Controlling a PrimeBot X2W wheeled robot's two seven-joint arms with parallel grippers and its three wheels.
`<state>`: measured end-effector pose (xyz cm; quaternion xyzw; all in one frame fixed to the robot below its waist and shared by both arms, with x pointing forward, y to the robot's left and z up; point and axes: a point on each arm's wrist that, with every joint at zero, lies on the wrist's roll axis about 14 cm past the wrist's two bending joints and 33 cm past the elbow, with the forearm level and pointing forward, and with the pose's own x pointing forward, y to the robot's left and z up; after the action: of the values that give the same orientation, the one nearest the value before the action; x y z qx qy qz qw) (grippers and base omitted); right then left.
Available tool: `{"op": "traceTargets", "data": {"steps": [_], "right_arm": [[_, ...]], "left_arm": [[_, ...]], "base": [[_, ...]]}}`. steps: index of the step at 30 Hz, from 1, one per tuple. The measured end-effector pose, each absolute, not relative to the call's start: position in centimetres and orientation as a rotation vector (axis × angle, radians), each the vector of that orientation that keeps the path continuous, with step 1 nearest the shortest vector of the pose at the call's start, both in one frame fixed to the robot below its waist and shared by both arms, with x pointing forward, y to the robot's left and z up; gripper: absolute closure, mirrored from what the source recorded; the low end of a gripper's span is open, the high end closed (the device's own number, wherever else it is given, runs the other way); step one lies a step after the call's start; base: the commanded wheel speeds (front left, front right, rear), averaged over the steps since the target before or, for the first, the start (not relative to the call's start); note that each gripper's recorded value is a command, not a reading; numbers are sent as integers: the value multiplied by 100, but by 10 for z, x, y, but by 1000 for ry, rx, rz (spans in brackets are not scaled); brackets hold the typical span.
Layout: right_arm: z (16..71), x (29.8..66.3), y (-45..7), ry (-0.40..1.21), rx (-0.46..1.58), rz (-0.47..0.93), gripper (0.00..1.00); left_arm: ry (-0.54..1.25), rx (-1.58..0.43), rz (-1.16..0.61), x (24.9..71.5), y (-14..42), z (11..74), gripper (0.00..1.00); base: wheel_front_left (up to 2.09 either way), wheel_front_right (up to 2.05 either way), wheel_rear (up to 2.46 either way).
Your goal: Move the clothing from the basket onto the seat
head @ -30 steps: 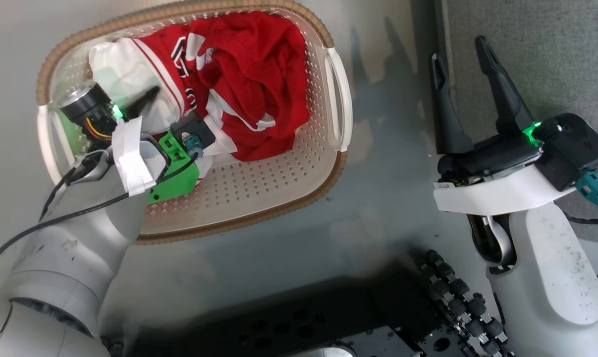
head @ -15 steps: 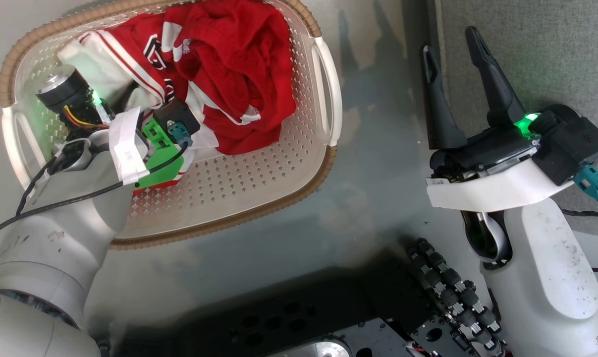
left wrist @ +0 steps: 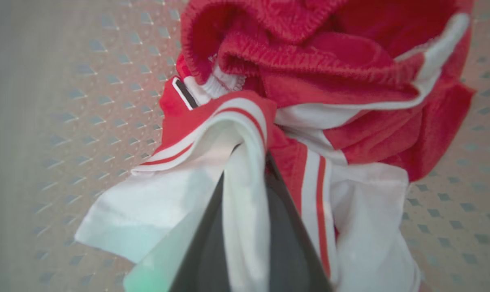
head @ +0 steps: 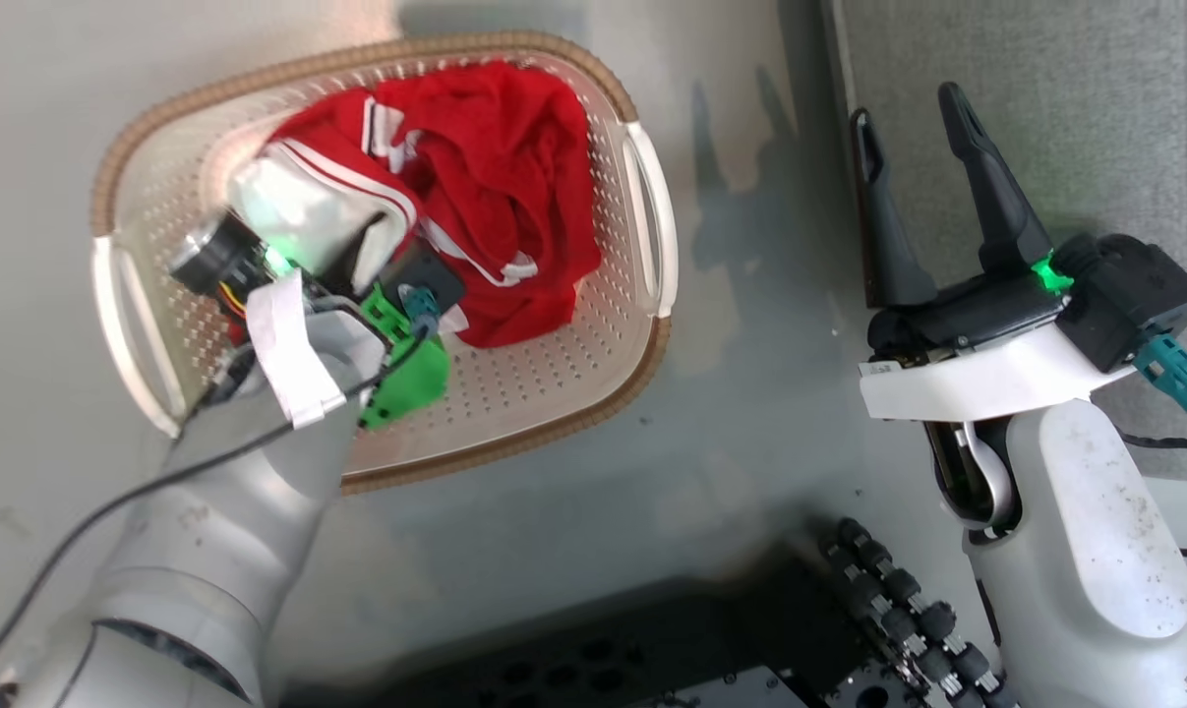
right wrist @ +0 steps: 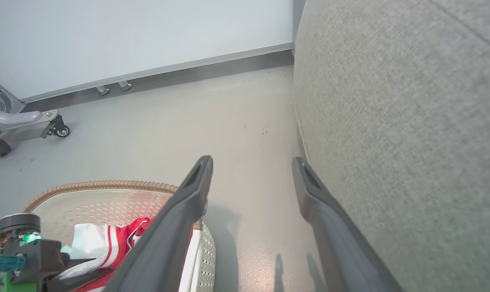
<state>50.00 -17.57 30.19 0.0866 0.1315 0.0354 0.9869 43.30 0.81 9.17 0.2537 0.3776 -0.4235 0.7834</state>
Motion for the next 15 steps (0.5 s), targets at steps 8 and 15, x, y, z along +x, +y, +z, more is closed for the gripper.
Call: {"op": "traceTargets", "data": {"steps": [8, 15], "right_arm": [[344, 485, -160, 221, 169, 112, 0], [373, 453, -148, 216, 173, 136, 0]], "left_arm": [[773, 385, -733, 433, 16, 154, 100], [670, 260, -593, 437, 20, 221, 100]], "base": [[0, 0, 0], [0, 0, 0]]}}
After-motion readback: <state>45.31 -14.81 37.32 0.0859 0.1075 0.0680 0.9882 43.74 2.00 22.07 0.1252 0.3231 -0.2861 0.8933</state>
